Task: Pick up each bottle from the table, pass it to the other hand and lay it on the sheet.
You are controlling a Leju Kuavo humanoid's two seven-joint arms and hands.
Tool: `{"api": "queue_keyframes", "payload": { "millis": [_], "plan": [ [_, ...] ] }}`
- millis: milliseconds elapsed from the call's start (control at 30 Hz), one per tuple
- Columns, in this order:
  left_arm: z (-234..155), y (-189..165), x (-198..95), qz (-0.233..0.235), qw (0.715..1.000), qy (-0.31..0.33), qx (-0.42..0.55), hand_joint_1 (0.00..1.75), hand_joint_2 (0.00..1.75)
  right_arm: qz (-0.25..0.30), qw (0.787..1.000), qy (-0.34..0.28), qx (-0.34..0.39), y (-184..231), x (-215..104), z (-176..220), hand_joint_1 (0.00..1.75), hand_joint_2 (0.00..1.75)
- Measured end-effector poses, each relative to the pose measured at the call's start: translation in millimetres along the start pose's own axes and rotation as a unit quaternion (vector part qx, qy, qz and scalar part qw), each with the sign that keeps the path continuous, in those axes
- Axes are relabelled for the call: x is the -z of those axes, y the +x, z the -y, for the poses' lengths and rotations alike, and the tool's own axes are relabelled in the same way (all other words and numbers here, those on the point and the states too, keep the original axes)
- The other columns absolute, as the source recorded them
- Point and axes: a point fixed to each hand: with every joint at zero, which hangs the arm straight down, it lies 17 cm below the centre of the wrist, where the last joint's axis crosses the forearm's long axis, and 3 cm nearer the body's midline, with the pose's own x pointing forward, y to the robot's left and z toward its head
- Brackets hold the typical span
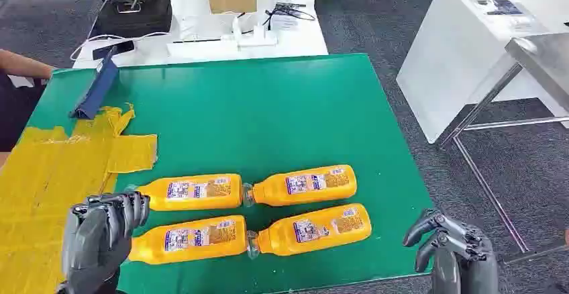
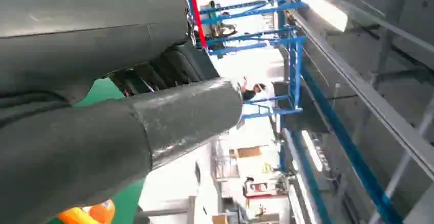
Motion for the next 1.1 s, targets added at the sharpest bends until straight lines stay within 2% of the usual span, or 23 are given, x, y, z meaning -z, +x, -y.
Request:
{"api": "queue_keyframes", "payload": {
  "millis": [67, 100, 133, 233, 333, 633, 1100],
  "plan": [
    [-20, -8, -26, -0.028, 0.996, 0.076, 0.037, 1.75, 0.0, -0.068, 0.993, -0.038, 0.084, -18, -10, 4, 1.75, 0.0],
    [-26, -9, -41, -0.033, 0.992, 0.107, 0.049, 1.15, 0.0, -0.1, 0.986, -0.06, 0.116, -27, -17, 4, 1.41, 0.0],
    [-29, -8, -51, -0.036, 0.99, 0.121, 0.057, 0.0, 0.0, -0.115, 0.984, -0.07, 0.119, -30, -23, 4, 0.02, 0.0],
    [-28, -13, -61, -0.056, 0.987, 0.135, 0.063, 0.0, 0.0, -0.136, 0.982, -0.087, 0.099, -33, -29, 6, 0.0, 0.0],
    [-24, -21, -70, -0.084, 0.986, 0.135, 0.05, 0.0, 0.0, -0.153, 0.981, -0.072, 0.098, -33, -35, -2, 0.0, 0.0],
    [-15, -25, -76, -0.101, 0.987, 0.119, 0.039, 0.0, 0.0, -0.169, 0.978, -0.053, 0.107, -32, -41, -12, 0.0, 0.0],
    [-15, -35, -80, -0.131, 0.984, 0.117, 0.037, 0.0, 0.0, -0.214, 0.973, -0.025, 0.085, -46, -50, -20, 0.0, 0.0]
  ]
}}
